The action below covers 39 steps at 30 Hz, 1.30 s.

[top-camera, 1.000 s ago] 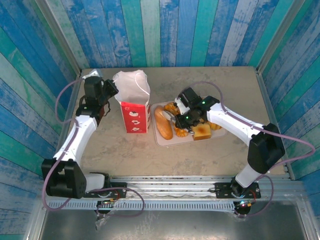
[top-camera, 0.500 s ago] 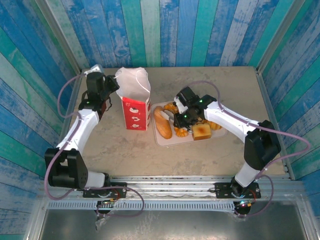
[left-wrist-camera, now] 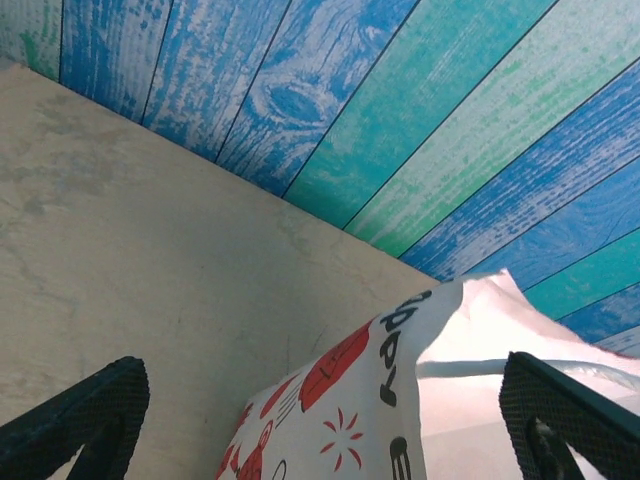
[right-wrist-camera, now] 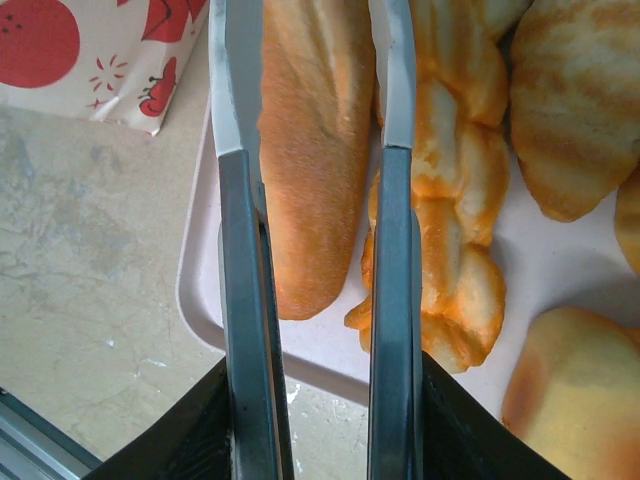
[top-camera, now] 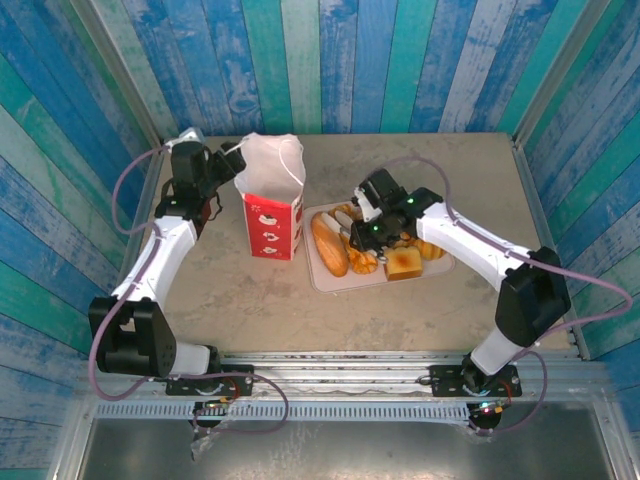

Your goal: Take the fake bread out of the paper bag

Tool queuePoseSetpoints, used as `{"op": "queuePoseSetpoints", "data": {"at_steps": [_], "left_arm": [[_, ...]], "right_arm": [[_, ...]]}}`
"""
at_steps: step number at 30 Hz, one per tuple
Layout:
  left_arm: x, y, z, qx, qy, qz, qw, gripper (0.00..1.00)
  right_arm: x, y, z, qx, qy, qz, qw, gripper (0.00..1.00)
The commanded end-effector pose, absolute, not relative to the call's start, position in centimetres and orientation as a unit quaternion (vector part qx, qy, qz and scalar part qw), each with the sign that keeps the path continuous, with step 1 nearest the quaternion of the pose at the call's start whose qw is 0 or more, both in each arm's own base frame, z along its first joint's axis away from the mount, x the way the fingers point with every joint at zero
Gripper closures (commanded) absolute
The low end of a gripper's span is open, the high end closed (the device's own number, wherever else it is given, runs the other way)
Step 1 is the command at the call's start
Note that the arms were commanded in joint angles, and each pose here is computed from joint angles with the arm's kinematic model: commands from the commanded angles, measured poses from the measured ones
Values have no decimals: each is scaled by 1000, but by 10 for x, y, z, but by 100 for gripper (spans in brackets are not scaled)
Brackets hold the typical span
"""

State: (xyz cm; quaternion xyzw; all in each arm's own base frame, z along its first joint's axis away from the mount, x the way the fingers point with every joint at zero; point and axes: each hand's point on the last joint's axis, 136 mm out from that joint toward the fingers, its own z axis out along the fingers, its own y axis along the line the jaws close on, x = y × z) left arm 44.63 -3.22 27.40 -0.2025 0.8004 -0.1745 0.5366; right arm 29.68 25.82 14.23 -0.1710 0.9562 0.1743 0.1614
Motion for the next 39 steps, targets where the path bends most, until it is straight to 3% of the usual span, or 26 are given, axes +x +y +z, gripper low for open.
{"op": "queuePoseSetpoints", "data": {"at_steps": [1, 18, 30, 39], "left_arm": [[435, -32, 295, -200, 797, -182, 541, 6], [427, -30, 263, -203, 834, -156, 490, 6], [407, -47, 318, -163, 807, -212, 526, 6], [389, -46, 333, -159, 803, -213, 533, 6]], "right_arm": [[304, 258, 165, -160, 949, 186, 195, 57], [304, 255, 178, -156, 946, 194, 210, 57], [306, 247, 176, -144, 948, 182, 219, 58], [303, 232, 183, -128, 948, 181, 231, 58]]}}
